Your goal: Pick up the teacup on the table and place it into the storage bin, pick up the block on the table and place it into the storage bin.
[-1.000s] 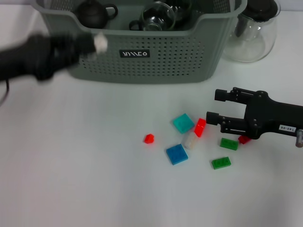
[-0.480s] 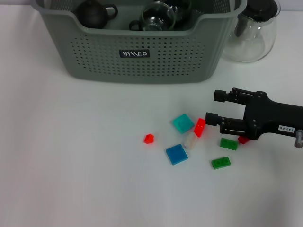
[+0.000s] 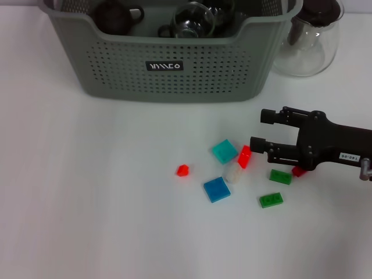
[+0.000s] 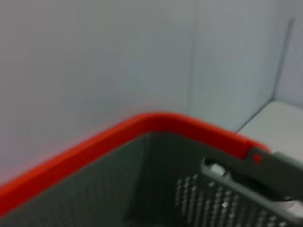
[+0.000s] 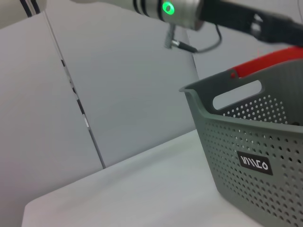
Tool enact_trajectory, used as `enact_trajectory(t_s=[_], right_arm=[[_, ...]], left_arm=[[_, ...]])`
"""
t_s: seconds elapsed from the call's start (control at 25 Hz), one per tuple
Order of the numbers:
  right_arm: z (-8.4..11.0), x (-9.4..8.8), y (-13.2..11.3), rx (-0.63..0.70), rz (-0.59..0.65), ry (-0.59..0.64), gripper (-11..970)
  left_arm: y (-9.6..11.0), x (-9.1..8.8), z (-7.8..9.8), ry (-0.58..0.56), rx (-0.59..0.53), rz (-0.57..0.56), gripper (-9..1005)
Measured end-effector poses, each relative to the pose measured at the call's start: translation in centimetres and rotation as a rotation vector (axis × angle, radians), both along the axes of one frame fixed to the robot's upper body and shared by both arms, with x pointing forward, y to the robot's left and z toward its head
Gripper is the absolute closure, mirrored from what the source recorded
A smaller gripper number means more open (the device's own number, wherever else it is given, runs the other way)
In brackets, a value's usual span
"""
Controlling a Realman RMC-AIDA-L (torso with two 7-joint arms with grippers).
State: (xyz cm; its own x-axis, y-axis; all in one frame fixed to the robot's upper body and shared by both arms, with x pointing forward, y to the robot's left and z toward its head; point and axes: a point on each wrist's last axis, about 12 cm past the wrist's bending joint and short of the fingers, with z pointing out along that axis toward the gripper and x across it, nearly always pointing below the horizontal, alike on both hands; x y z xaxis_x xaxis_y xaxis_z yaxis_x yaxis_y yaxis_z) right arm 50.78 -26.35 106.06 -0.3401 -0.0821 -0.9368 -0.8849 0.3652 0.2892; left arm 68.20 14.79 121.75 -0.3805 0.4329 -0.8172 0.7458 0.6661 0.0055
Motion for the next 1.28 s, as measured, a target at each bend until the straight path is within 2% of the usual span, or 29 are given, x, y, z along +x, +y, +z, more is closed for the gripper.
enact_trajectory(t_s=[0.2,0.36,0.48,0.56,0.64,0.72,0.76,0.8,0.84,0.88,0.92,1.0,1.04,1.12,1.24,1.28], right_arm=[[0.0,0.0,0.0,0.001,-0.002,0.0,165],[0.1,0.1,-0.1,0.0,-0.002,-0.002,165],[0.1,0.2,0.0,0.0,-0.001,-0.004,165],[0.2,0.2,-0.1,-0.001,-0.001,-0.005,165],[0.2,0.2,0.0,0.0,0.0,-0.005,165],[0.2,0.3,-0.1,0.0,-0.001,-0.004,165],[0.2,0.3,-0.1,0.0,-0.002,-0.002,165],[0.3,0.3,-0.1,0.001,-0.003,0.0,165],[0.3,0.3,-0.1,0.001,-0.004,0.001,165],[0.3,0.3,-0.1,0.001,-0.004,0.003,165],[0.3,0.3,-0.2,0.001,-0.005,0.004,165],[0.3,0.4,-0.2,0.001,-0.007,0.006,165],[0.4,0.4,-0.3,0.002,-0.009,0.009,165],[0.5,0.5,-0.3,0.003,-0.01,0.016,165],[0.7,0.8,-0.4,0.002,-0.013,0.027,165],[0.7,0.8,-0.5,0.002,-0.015,0.03,165]], left_arm=[[-0.3,0.9,-1.0,0.045,0.04,0.089,715],[0.2,0.6,-0.4,0.016,0.004,0.095,706],[1.3,-0.7,0.7,-0.029,-0.078,0.065,699],[2.6,-2.2,2.0,-0.084,-0.161,0.03,694],[4.9,-5.2,3.7,-0.162,-0.297,-0.047,626],[7.2,-8.0,4.2,-0.218,-0.38,-0.128,557],[8.9,-10.0,4.1,-0.245,-0.42,-0.179,523],[10.2,-11.2,3.8,-0.259,-0.435,-0.203,489],[12.9,-13.8,2.2,-0.266,-0.441,-0.234,452],[12.9,-13.8,2.2,-0.266,-0.441,-0.234,415],[13.9,-14.9,1.3,-0.27,-0.439,-0.25,379],[15.7,-16.9,-1.8,-0.276,-0.437,-0.274,305],[16.2,-17.8,-3.2,-0.276,-0.435,-0.281,304],[16.7,-19.3,-6.3,-0.264,-0.394,-0.299,303],[16.3,-20.7,-10.6,-0.194,-0.378,-0.317,304],[16.1,-20.9,-11.4,-0.18,-0.381,-0.32,305]])
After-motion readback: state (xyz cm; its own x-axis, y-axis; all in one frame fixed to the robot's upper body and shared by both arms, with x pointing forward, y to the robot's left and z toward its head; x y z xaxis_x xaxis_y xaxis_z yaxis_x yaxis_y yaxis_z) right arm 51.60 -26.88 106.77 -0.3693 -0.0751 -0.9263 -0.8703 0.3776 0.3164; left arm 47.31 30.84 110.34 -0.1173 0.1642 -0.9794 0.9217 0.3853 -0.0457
